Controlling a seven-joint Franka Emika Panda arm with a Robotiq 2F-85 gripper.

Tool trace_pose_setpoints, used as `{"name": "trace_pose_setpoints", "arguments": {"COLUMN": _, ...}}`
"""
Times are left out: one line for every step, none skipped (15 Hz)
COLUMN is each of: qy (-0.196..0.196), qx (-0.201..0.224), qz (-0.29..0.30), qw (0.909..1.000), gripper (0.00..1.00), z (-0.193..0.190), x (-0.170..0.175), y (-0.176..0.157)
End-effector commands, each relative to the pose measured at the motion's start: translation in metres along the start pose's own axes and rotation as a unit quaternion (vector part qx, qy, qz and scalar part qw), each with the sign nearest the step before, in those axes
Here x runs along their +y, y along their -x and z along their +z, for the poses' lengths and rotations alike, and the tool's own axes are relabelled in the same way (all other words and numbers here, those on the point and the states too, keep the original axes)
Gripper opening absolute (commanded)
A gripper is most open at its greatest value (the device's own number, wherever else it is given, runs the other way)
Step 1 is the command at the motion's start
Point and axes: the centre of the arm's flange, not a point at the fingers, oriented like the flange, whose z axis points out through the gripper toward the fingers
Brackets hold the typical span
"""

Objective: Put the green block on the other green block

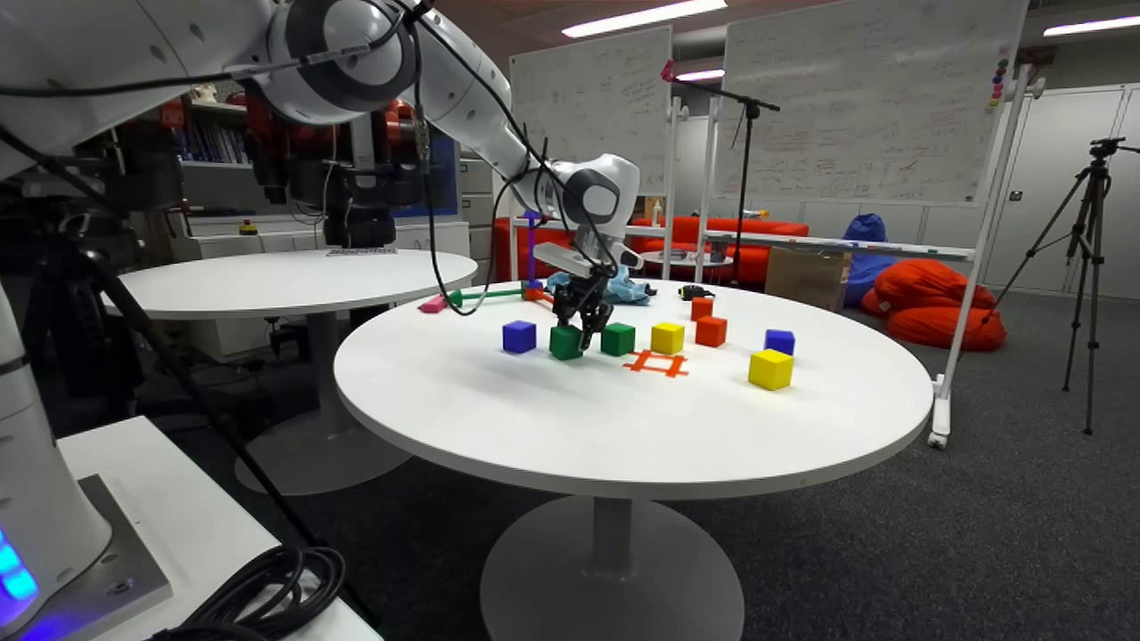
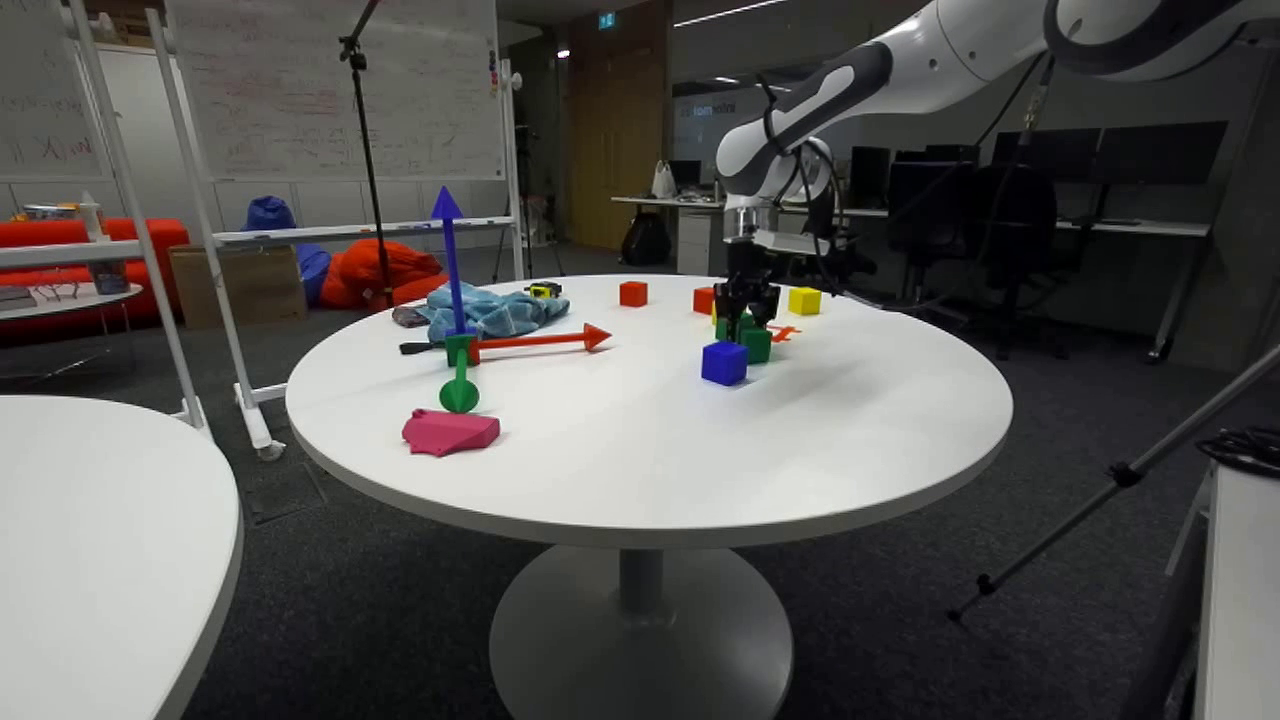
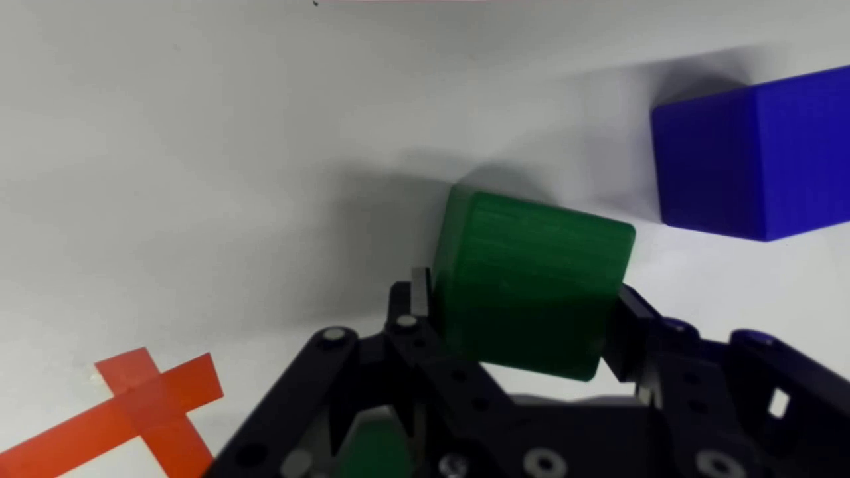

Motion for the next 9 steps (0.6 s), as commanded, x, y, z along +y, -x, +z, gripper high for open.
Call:
{"name": "trace_pose_setpoints", "arguments": {"qy": 0.005, "qx": -0.009, "qz": 0.007, "qw": 0.9999, "gripper": 0.34, "z": -0.007, "x": 0.003, "y": -0.006}}
{"name": "trace_pose_setpoints", "arguments": {"qy": 0.008, "qx": -0.008, "qz": 0.007, "qw": 0.9999, "gripper": 0.33, "z": -0.008, "x": 0.002, "y": -0.004}}
{"name": "trace_pose_setpoints", "arguments": {"qy": 0.006, "qx": -0.004, "qz": 0.006, "qw": 1.0000, "gripper": 0.33, "z": -0.013, "x": 0.003, "y": -0.001}}
{"name": "trace_pose_setpoints", "arguments": {"qy": 0.004, "qx": 0.000, "qz": 0.004, "qw": 1.0000, "gripper": 0.32, "z": -0.017, "x": 0.003, "y": 0.004}}
{"name": "trace_pose_setpoints", "arguments": {"qy": 0.003, "qx": 0.006, "qz": 0.004, "qw": 1.0000, "gripper": 0.32, "z": -0.025, "x": 0.004, "y": 0.010}}
{"name": "trace_pose_setpoints", "arguments": {"qy": 0.003, "qx": 0.012, "qz": 0.003, "qw": 0.9999, "gripper": 0.32, "z": -0.031, "x": 0.004, "y": 0.015}}
{"name": "trace_pose_setpoints", "arguments": {"qy": 0.003, "qx": 0.016, "qz": 0.003, "qw": 0.9999, "gripper": 0.32, "z": -0.038, "x": 0.004, "y": 0.023}}
{"name": "trace_pose_setpoints", "arguments": {"qy": 0.006, "qx": 0.019, "qz": 0.003, "qw": 0.9998, "gripper": 0.32, "z": -0.044, "x": 0.004, "y": 0.029}}
{"name": "trace_pose_setpoints", "arguments": {"qy": 0.006, "qx": 0.023, "qz": 0.003, "qw": 0.9997, "gripper": 0.32, "z": -0.051, "x": 0.004, "y": 0.034}}
